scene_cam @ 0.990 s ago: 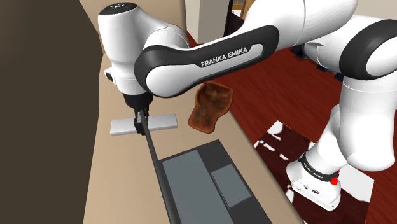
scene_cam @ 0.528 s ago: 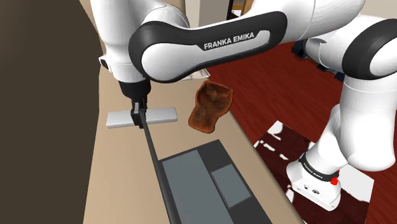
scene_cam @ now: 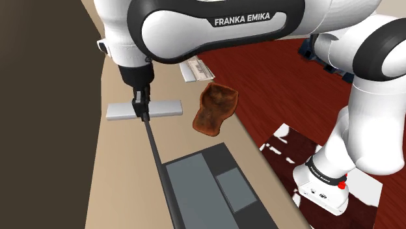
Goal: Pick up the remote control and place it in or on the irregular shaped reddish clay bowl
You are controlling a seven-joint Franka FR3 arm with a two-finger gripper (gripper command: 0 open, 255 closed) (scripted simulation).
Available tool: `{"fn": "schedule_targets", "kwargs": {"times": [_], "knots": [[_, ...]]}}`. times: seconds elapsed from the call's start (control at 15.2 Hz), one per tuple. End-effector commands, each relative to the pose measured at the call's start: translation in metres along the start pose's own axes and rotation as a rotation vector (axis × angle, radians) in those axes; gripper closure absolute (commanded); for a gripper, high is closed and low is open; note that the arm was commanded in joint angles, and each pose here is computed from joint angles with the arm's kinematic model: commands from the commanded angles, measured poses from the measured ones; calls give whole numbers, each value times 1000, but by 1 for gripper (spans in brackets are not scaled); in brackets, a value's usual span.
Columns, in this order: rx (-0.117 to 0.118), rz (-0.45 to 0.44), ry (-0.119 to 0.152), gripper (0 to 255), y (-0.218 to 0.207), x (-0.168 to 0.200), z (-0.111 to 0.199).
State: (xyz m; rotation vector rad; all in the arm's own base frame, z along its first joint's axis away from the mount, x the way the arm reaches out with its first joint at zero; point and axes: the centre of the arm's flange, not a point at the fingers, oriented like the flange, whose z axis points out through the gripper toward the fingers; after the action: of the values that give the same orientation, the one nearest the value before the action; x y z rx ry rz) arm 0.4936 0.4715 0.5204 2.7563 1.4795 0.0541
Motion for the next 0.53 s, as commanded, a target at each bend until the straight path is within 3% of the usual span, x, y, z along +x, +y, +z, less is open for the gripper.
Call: {"fn": "schedule_targets", "kwargs": {"times": [0.0,0.46], "knots": [[0,0,0,255,11,-17,-2],[0,0,0,255,61,-95,-2]]}}
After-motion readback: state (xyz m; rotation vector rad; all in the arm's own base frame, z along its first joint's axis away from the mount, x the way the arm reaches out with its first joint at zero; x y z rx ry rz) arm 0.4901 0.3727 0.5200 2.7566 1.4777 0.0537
